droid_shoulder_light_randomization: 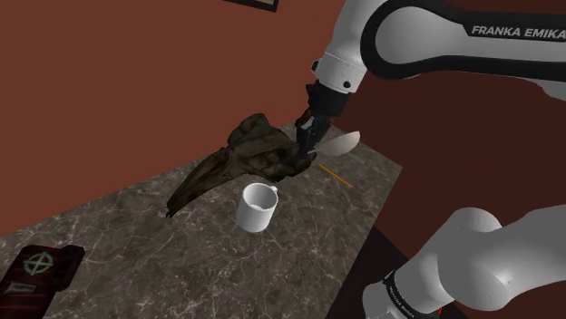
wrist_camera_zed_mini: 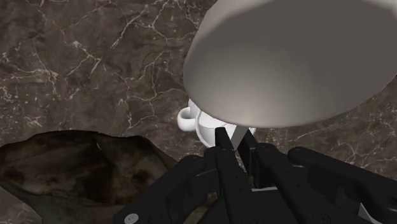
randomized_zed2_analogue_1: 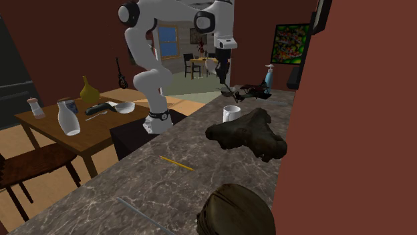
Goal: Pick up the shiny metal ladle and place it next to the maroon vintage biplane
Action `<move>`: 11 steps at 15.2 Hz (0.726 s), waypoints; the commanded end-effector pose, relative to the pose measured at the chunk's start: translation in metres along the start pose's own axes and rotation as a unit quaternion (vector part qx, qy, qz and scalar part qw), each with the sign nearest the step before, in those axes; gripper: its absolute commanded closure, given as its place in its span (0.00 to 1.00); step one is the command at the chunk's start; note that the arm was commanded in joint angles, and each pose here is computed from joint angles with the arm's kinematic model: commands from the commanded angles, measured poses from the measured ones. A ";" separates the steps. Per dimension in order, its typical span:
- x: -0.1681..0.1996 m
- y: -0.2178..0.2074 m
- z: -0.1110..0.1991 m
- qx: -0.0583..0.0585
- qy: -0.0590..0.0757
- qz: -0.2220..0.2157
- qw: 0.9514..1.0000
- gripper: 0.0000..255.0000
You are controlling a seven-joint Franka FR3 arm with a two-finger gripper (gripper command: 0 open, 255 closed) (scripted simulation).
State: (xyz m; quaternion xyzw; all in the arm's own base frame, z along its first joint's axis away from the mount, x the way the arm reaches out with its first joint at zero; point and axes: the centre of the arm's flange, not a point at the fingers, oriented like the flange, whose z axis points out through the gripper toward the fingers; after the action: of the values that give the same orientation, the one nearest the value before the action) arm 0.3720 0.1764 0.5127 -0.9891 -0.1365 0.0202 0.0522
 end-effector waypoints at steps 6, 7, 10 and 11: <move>0.022 -0.091 0.009 0.000 0.000 0.001 1.000 1.00; 0.025 -0.104 0.010 0.000 0.000 0.001 1.000 1.00; 0.034 -0.142 0.014 0.000 0.000 0.001 1.000 1.00; 0.037 -0.155 0.015 0.000 0.000 0.001 1.000 1.00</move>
State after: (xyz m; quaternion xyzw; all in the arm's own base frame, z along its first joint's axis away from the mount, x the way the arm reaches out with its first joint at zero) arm 0.3693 0.3225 0.5154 -0.9890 -0.1366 0.0201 0.0521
